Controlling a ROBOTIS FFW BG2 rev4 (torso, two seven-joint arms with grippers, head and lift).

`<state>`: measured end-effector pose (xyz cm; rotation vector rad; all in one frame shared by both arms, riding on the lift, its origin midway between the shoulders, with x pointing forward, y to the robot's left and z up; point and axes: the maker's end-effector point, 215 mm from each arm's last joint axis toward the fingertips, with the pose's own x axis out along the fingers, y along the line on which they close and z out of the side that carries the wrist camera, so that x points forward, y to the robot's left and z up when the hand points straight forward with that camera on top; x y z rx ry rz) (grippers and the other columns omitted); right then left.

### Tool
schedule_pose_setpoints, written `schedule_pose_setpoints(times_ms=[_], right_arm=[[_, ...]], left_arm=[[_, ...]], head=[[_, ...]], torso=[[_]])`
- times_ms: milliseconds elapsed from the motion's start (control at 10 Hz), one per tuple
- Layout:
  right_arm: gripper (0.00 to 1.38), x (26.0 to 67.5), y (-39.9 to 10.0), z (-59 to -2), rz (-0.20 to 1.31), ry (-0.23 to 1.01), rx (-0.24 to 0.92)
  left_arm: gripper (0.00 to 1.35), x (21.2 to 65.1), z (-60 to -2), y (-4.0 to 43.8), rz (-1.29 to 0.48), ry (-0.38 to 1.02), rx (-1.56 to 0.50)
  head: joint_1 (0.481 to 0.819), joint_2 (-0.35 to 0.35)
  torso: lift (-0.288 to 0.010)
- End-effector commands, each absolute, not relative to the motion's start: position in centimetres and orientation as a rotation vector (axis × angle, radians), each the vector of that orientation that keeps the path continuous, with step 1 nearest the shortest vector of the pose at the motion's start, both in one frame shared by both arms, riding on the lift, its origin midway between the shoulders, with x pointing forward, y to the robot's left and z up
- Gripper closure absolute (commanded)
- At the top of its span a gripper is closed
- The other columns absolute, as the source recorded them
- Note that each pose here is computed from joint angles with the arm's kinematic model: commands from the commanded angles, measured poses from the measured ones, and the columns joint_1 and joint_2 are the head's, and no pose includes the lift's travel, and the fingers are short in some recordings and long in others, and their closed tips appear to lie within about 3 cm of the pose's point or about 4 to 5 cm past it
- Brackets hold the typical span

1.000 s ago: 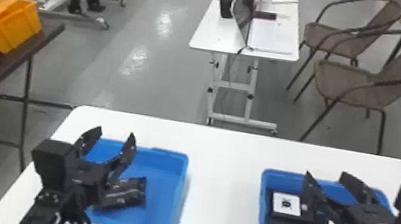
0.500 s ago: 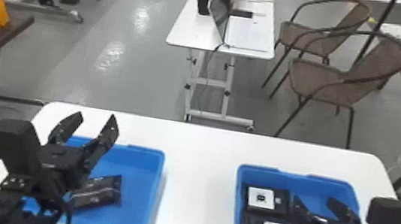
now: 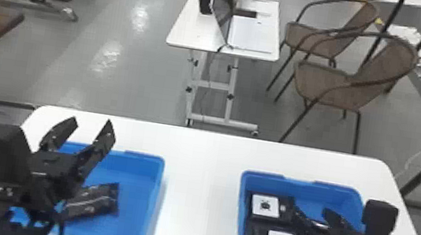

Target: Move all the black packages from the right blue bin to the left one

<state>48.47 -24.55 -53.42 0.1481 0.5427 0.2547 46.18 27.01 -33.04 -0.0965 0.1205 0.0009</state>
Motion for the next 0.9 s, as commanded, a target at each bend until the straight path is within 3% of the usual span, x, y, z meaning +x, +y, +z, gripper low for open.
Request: schedule_pose_setpoints(times_ms=[0, 600, 700, 800], right_arm=[[0.34, 49.7, -23.6, -54.4, 0.266, 0.546, 0.184], [0.34, 51.3, -17.8, -56.9, 0.345, 0.585, 0.293], [0.35, 50.7, -18.0, -57.4, 0.313, 0.602, 0.306], [0.46, 50.0, -17.9, -58.2, 0.297, 0.626, 0.343]], left_arm=[[0.48, 46.2, -33.2, 27.0, -0.002, 0.124, -0.097], [0.48, 46.2, -33.3, 27.0, -0.009, 0.130, -0.107], [0.48, 46.2, -33.3, 27.1, -0.008, 0.130, -0.107], [0.48, 46.2, -33.2, 27.0, -0.008, 0.128, -0.108]], head=[[0.695, 0.028], [0.695, 0.086], [0.695, 0.097], [0.695, 0.101]], torso=[[-0.040], [-0.040], [-0.040], [-0.040]])
